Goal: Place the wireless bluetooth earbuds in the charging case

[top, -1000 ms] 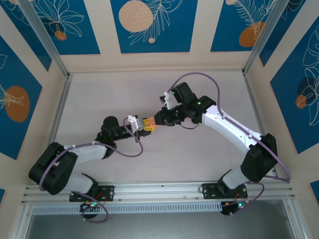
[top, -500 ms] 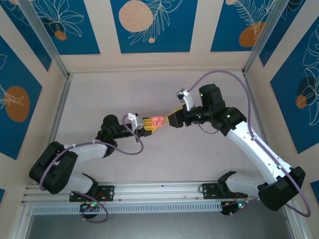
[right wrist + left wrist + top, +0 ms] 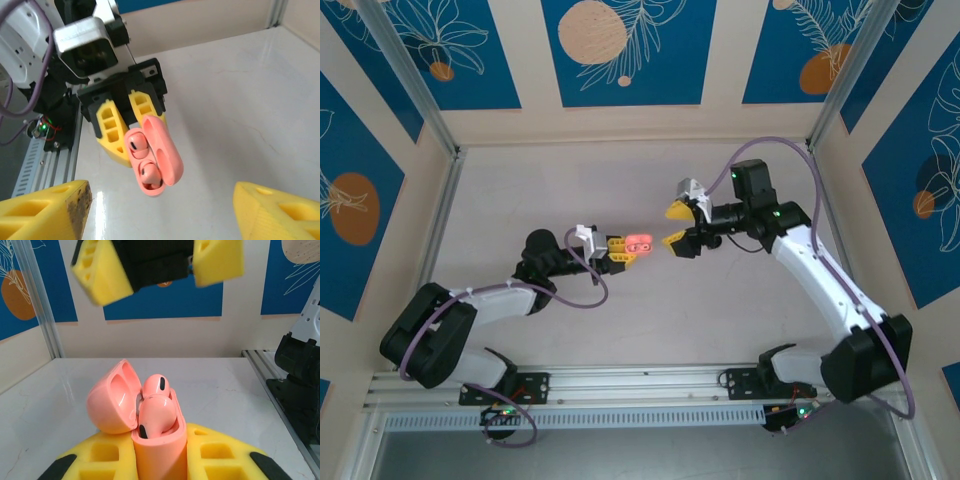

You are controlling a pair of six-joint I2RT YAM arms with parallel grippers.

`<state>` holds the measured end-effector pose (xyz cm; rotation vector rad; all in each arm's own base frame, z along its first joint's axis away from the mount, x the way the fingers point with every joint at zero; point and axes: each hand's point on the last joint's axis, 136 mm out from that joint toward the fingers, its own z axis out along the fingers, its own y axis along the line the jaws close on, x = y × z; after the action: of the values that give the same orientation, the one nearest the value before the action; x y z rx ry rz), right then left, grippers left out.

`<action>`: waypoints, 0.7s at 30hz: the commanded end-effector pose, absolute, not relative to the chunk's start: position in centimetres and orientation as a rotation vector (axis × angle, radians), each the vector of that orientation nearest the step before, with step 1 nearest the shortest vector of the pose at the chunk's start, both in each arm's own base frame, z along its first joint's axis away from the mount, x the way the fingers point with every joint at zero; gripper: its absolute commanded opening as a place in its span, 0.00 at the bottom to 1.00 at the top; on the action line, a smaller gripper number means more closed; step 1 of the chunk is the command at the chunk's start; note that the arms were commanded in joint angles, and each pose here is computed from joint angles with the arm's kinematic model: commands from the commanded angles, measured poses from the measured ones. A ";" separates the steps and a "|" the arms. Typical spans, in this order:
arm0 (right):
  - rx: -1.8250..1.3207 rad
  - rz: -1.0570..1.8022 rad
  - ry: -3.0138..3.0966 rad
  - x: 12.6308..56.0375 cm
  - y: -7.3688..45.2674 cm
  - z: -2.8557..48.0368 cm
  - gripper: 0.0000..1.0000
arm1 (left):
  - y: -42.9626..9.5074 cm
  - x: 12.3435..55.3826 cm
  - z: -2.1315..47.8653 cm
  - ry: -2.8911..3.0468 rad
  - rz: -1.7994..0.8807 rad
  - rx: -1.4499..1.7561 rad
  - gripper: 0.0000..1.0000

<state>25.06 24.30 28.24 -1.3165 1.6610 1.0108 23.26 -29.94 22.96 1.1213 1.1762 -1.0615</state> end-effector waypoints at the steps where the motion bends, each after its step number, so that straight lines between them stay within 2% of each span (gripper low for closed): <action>1: -1.440 1.044 1.571 24.1 25.3 28.2 0.75 | -30.3 22.4 24.9 1.084 -1.073 1.147 0.15; 16: -1.584 1.222 1.597 23.1 29.1 24.8 0.73 | -30.3 22.6 24.9 1.089 -1.062 1.140 0.15; 21: -1.592 1.304 1.577 21.9 29.0 25.7 0.66 | -30.1 23.0 24.5 1.110 -1.032 1.129 0.15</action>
<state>23.37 28.95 23.77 -1.5779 1.6461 1.2164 23.32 -29.93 22.96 1.1187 1.1776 -1.0578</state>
